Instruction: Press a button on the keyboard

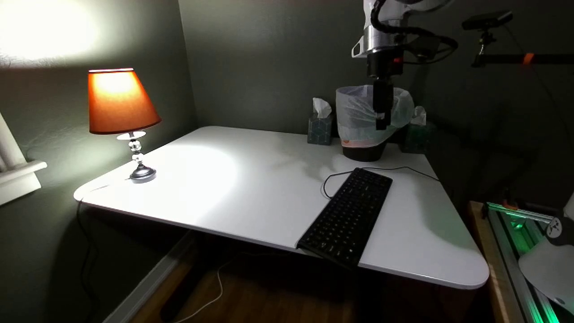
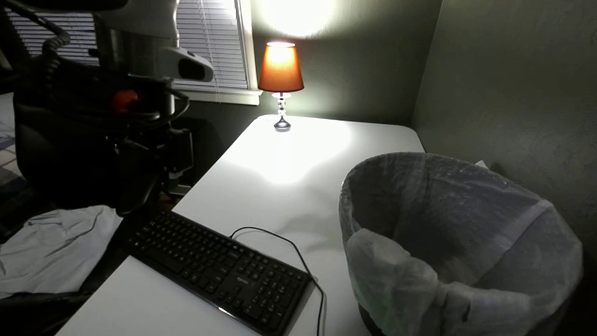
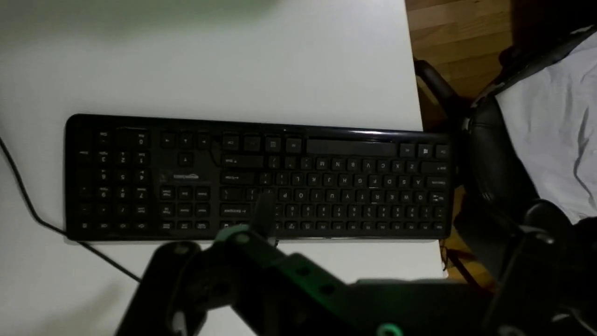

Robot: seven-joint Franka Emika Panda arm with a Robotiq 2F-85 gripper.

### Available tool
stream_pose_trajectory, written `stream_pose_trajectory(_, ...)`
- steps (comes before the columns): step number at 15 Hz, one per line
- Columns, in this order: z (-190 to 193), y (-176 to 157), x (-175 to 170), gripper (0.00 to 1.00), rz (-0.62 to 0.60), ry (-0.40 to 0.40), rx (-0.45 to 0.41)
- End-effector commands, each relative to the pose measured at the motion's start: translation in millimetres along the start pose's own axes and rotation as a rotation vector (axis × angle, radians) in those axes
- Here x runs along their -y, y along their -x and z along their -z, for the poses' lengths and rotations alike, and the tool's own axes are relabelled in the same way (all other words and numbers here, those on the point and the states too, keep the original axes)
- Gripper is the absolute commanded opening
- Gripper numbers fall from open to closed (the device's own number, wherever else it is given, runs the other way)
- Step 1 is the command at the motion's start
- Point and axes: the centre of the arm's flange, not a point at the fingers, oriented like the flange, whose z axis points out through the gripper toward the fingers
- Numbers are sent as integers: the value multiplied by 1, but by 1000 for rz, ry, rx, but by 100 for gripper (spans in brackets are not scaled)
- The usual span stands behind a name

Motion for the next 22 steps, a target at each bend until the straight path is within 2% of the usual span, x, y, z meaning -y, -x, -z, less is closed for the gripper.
stream_pose_trajectory(1,-45,-11,26,100,-21,29,15)
stream_pose_trajectory(9,-105,-41,63,100,14,85,-7)
stream_pose_trajectory(14,-133,-52,86,100,31,107,28)
stream_pose_trajectory(15,-136,-51,88,100,63,116,73)
stream_pose_trajectory(16,-125,-44,81,100,48,100,30)
stream_pose_trajectory(22,-137,-46,85,100,44,122,51)
